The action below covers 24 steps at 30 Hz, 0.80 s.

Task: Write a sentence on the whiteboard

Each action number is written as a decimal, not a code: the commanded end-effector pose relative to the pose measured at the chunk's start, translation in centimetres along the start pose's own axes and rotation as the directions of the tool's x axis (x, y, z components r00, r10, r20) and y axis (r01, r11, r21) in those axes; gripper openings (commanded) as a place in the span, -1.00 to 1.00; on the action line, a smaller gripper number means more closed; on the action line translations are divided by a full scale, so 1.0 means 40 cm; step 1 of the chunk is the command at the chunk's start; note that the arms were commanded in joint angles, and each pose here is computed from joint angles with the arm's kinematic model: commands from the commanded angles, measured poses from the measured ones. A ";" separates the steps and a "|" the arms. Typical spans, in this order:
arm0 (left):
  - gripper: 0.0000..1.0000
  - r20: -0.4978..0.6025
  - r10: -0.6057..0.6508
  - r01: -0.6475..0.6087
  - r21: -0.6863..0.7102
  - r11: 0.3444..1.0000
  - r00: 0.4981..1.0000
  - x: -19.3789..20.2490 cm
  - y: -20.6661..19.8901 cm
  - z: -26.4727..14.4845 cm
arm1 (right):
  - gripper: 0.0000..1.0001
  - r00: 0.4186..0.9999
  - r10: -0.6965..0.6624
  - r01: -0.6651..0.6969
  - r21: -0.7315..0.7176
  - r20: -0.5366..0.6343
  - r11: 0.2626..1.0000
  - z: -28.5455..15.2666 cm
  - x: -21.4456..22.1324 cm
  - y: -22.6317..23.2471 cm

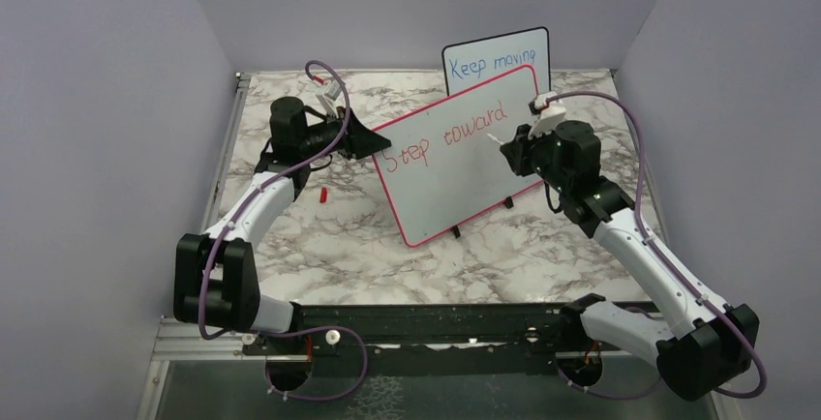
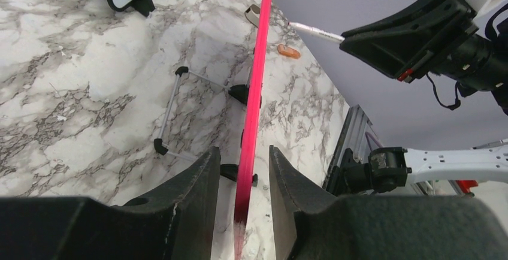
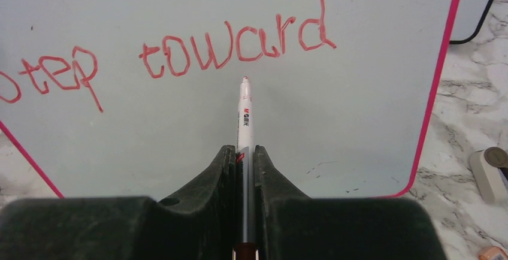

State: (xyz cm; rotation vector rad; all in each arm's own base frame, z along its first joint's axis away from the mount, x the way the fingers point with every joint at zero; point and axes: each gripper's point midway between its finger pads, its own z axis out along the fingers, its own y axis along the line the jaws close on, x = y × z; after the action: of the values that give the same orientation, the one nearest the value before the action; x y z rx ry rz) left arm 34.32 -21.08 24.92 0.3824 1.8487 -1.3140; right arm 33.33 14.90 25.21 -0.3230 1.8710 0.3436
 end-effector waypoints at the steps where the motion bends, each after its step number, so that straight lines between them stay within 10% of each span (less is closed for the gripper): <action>1: -0.28 0.112 0.016 -0.015 -0.007 1.000 0.994 -0.056 -0.028 -0.007 | -0.99 1.000 0.024 -0.025 -0.083 -0.007 0.996 -0.013 0.012 0.048; 24: -1.00 0.089 0.015 -0.021 0.064 0.998 0.996 -0.034 -0.014 0.014 | -0.99 0.998 -0.010 0.018 -0.149 0.058 0.989 -0.054 0.024 0.196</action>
State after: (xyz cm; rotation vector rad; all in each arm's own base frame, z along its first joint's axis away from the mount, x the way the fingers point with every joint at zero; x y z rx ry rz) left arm 35.07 -21.40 26.36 0.3404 1.7376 -1.3436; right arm 28.51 20.76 25.17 -0.4516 1.8265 0.5229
